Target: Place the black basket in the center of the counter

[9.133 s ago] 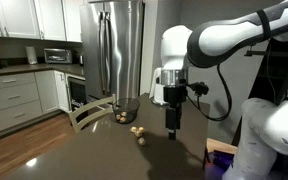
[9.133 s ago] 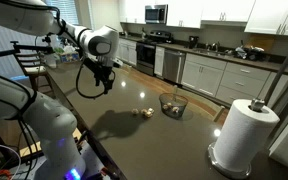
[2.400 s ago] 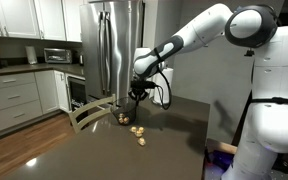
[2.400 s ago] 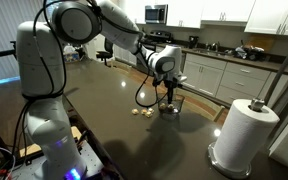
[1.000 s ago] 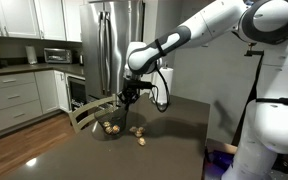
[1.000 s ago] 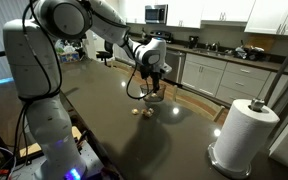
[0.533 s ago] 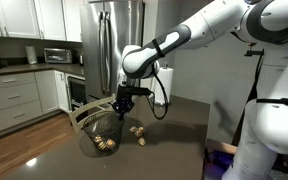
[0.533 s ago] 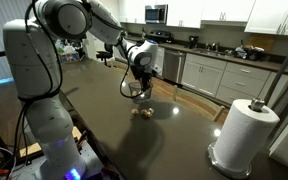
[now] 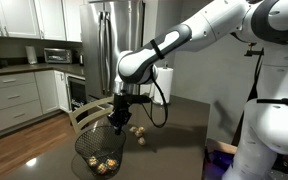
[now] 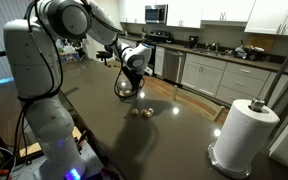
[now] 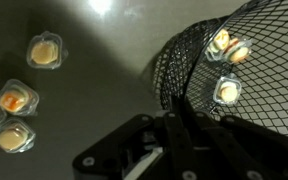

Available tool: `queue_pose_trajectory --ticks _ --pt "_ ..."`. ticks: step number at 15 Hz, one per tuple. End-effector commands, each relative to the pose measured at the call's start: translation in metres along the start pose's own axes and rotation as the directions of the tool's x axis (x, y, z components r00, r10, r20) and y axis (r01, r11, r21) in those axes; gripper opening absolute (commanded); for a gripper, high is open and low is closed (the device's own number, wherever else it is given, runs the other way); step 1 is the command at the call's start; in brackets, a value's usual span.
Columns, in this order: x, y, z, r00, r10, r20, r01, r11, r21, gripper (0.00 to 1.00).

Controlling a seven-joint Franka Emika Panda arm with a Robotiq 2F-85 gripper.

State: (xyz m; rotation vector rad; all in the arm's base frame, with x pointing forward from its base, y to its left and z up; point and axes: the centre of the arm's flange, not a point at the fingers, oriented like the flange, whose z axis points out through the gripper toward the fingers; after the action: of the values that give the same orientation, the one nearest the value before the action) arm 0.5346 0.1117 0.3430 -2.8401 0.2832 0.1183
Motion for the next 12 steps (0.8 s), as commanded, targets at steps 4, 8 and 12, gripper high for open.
queue_pose_trajectory --ticks 4,8,12 --pt "-0.025 -0.017 0.019 0.974 -0.199 0.105 0.195 0.98 0.046 0.02" --pt "-0.032 -0.022 0.024 0.96 -0.247 0.132 0.243 0.969 0.046 0.36" --pt "-0.035 -0.023 0.024 0.957 -0.256 0.139 0.253 0.967 0.042 0.62"
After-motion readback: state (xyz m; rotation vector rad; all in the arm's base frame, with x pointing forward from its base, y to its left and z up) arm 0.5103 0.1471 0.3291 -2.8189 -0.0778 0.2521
